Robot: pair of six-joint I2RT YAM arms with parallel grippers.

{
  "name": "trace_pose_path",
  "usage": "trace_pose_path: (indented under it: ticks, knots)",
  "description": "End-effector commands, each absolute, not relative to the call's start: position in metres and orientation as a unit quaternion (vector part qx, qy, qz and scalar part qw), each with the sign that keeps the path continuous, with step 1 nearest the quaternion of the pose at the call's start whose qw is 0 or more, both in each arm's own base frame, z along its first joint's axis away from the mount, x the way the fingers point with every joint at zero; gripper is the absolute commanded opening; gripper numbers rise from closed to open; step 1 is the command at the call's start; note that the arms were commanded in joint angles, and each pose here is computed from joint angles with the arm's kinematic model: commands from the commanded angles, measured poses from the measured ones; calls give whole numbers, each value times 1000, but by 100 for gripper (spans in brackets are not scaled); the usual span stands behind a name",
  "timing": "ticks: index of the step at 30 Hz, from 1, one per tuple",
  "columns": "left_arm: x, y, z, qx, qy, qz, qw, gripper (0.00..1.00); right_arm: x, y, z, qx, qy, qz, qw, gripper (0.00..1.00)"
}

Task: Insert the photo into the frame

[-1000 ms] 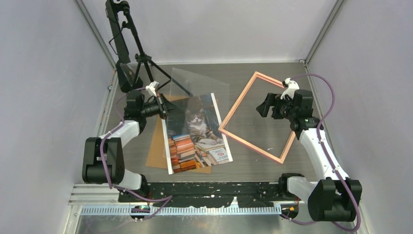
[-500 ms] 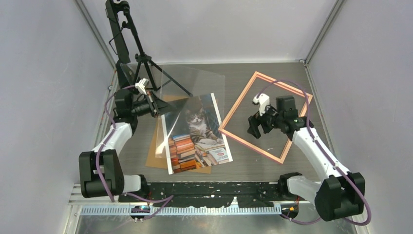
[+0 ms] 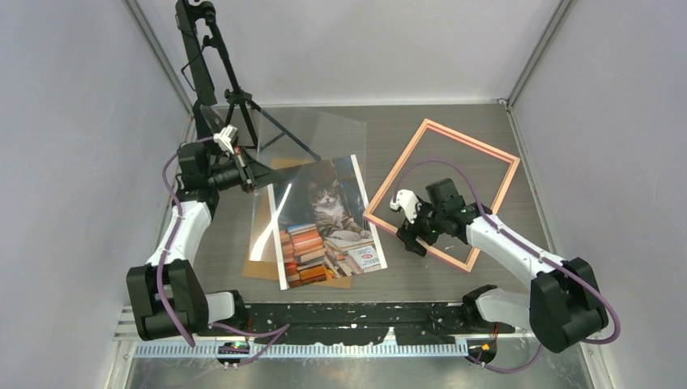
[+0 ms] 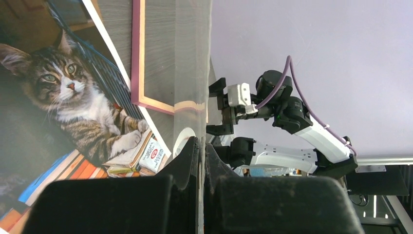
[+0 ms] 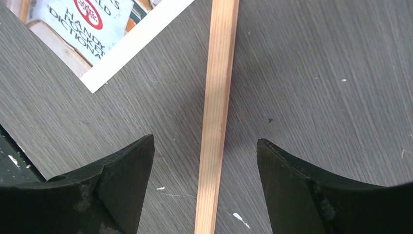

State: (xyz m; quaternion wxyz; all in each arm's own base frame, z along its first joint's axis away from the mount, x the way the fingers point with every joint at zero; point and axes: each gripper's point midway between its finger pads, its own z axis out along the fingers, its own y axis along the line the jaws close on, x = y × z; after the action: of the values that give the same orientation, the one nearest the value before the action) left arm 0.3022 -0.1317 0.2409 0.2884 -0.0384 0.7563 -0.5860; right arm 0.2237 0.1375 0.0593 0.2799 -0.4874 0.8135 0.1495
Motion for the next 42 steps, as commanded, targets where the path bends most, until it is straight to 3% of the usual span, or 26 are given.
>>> trace_pose_path:
  ticks: [1, 11, 21, 30, 42]
  knots:
    - [299, -128, 262, -9, 751, -584, 310, 0, 231, 138, 50, -520, 796, 124, 284, 82]
    - [302, -120, 271, -13, 746, -584, 320, 0, 237, 139, 22, -551, 789, 101, 253, 60]
    - [313, -116, 284, -16, 743, -585, 324, 0, 224, 142, 28, -575, 770, 110, 256, 11]
    - [326, -113, 276, -31, 747, -581, 322, 0, 195, 138, 36, -621, 729, 114, 265, 6]
    - [339, -131, 272, -26, 737, -598, 314, 0, 161, 141, 27, -680, 684, 105, 244, 5]
